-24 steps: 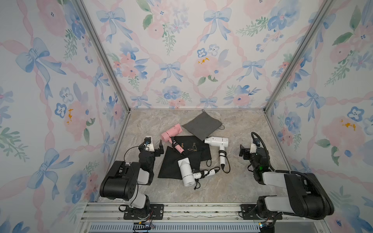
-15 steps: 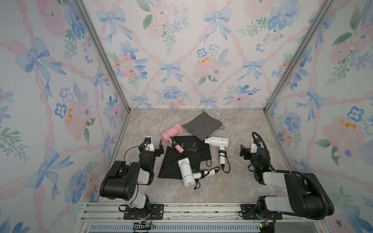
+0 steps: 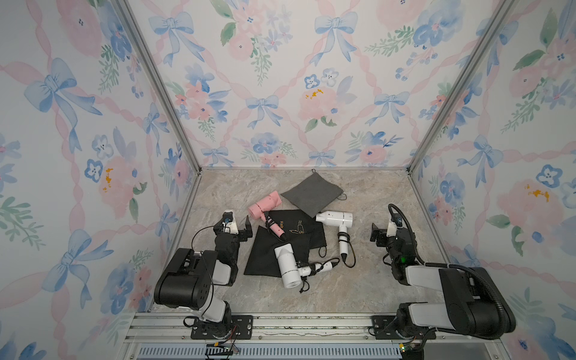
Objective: Pack away hair dryers
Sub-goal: Pick up the hair dryer from the center of the board.
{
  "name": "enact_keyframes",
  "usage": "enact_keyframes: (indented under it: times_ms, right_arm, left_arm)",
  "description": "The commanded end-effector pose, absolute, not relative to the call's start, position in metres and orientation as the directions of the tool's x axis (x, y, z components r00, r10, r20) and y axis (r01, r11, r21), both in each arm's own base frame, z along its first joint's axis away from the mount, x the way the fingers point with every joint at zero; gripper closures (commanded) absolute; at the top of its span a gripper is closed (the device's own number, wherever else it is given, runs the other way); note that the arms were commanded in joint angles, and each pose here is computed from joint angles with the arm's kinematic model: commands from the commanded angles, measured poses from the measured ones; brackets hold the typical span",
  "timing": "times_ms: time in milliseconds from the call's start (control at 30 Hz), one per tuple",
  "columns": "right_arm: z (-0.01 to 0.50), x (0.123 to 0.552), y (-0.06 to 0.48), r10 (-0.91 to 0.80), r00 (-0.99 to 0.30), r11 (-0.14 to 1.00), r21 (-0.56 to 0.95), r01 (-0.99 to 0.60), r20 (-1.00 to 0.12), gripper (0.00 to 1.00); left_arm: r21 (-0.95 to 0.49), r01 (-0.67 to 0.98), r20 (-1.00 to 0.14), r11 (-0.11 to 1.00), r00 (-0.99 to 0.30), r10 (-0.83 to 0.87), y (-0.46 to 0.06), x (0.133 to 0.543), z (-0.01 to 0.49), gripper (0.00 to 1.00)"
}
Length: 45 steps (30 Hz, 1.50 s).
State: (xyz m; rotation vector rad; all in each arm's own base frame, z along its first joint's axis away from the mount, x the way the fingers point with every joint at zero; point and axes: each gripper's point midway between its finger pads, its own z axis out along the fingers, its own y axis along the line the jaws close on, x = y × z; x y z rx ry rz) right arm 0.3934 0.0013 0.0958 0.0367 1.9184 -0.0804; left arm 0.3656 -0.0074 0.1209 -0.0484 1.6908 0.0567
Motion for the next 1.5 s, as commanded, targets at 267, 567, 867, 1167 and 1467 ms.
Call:
enact_keyframes:
  times_ms: [267,567,867,1167,1467]
  right_arm:
    - [0.098,0.400,0.000,-0.020,-0.326,0.996,-0.047,0.074,-0.945,0.03]
    - [0.170,0.411,0.004,-0.138,-0.395,0.937,-0.249,0.244,-0.908,0.03]
    - [0.221,0.421,0.035,0.030,-0.405,0.979,-0.055,0.197,-0.914,0.03]
    - [0.229,0.392,0.069,0.042,-0.460,0.995,-0.003,0.096,-0.887,0.03]
    - [0.234,0.340,0.096,0.038,-0.499,0.999,0.047,-0.006,-0.866,0.03]
  left_arm:
    - [0.034,-0.101,-0.995,0.994,-0.101,0.024,-0.007,0.369,0.126,0.02]
    - [0.102,-0.200,-0.979,0.974,-0.195,0.063,-0.003,0.393,0.140,0.02]
    - [0.081,-0.239,-0.983,0.968,-0.181,0.037,-0.012,0.403,0.179,0.02]
    - [0.069,-0.131,-0.976,0.989,-0.215,0.039,-0.066,0.416,0.220,0.02]
    - [-0.047,-0.009,-0.942,0.999,-0.332,-0.048,-0.116,0.409,0.236,0.02]
